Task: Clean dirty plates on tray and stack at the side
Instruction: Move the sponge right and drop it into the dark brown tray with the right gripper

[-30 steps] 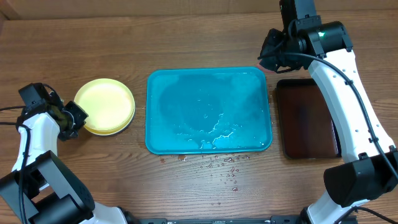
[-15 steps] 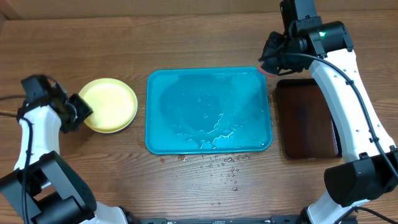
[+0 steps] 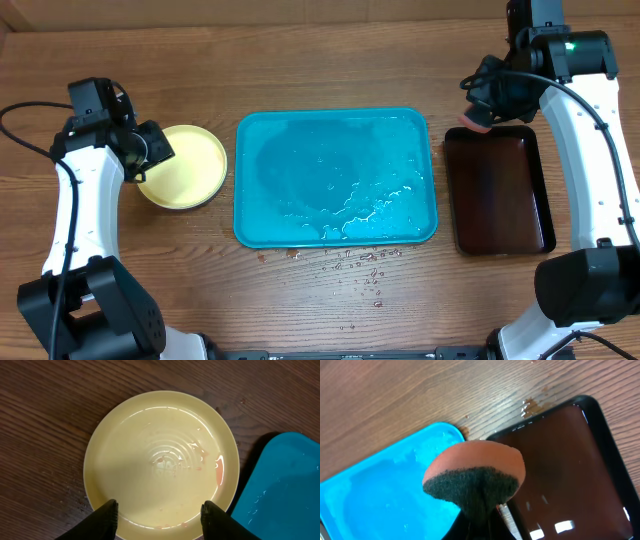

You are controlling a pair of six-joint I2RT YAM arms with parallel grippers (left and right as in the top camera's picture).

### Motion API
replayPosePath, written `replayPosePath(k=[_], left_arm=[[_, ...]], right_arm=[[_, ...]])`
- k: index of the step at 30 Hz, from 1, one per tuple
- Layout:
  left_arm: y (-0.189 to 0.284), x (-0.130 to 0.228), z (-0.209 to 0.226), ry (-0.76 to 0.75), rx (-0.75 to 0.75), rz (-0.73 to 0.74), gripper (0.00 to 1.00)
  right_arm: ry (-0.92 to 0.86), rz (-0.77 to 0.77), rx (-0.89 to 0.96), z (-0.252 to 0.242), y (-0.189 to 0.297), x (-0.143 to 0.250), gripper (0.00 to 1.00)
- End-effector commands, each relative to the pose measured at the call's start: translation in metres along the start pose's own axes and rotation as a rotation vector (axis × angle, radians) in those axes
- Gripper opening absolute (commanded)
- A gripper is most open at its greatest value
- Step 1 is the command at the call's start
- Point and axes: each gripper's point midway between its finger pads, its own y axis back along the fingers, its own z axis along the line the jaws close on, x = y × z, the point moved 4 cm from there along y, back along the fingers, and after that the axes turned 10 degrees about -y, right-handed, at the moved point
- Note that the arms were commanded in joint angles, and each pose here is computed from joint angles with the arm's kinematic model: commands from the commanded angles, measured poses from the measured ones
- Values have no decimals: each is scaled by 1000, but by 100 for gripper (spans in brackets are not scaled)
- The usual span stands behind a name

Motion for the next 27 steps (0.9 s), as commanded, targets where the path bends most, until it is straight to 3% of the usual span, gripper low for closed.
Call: replayPosePath(k=[1, 5, 11, 16, 17, 22, 27], left_arm=[[10, -6, -4, -44, 8, -26, 54], [10, -1, -38, -200, 139, -18, 57], [11, 1, -86, -321, 200, -45, 66], [14, -1, -124, -409, 240, -105, 86], [14, 0, -129, -422, 244, -109, 100], [15, 4, -141, -449, 260, -111, 100], [16, 4, -141, -449, 261, -112, 100]], right_arm=[[44, -24, 48, -7, 1, -2, 4], [42, -20, 119, -29, -4, -7, 4], [18, 56, 200, -74, -31, -7, 4], [117, 127, 237, -105, -68, 4, 4], [152, 139, 238, -109, -76, 8, 4], [320, 207, 177, -114, -107, 29, 4], [335, 199, 170, -116, -118, 32, 4]])
